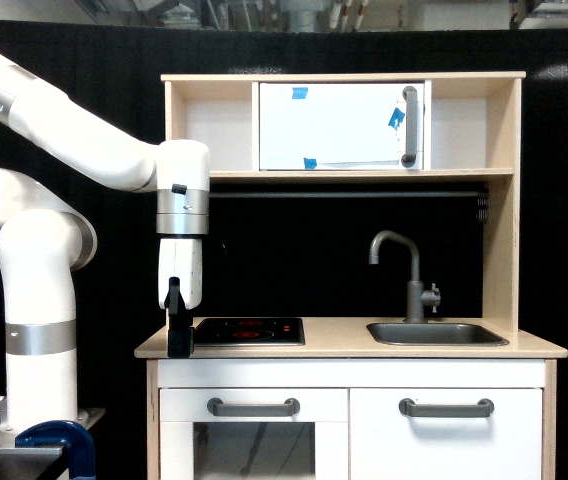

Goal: Turn on the faucet

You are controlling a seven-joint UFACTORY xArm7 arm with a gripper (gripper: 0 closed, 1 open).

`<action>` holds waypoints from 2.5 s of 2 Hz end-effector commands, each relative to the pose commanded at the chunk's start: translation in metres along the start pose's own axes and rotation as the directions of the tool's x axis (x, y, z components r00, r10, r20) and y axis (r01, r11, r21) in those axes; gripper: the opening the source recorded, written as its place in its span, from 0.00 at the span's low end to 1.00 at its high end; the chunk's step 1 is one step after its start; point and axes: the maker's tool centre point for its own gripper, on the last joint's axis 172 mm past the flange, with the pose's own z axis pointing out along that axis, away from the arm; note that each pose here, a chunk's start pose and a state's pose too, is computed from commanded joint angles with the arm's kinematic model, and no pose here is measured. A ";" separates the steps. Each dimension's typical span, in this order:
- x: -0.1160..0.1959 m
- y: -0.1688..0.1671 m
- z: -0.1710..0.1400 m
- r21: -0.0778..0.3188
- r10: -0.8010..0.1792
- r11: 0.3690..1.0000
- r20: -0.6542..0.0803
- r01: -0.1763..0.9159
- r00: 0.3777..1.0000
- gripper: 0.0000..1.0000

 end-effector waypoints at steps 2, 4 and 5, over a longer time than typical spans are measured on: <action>0.004 -0.001 -0.006 0.000 -0.026 1.000 -0.035 0.026 0.999 1.00; 0.030 0.007 -0.023 0.018 -0.448 0.889 -0.172 0.458 0.877 1.00; 0.087 -0.022 -0.033 0.039 -0.630 0.751 -0.255 0.659 0.733 1.00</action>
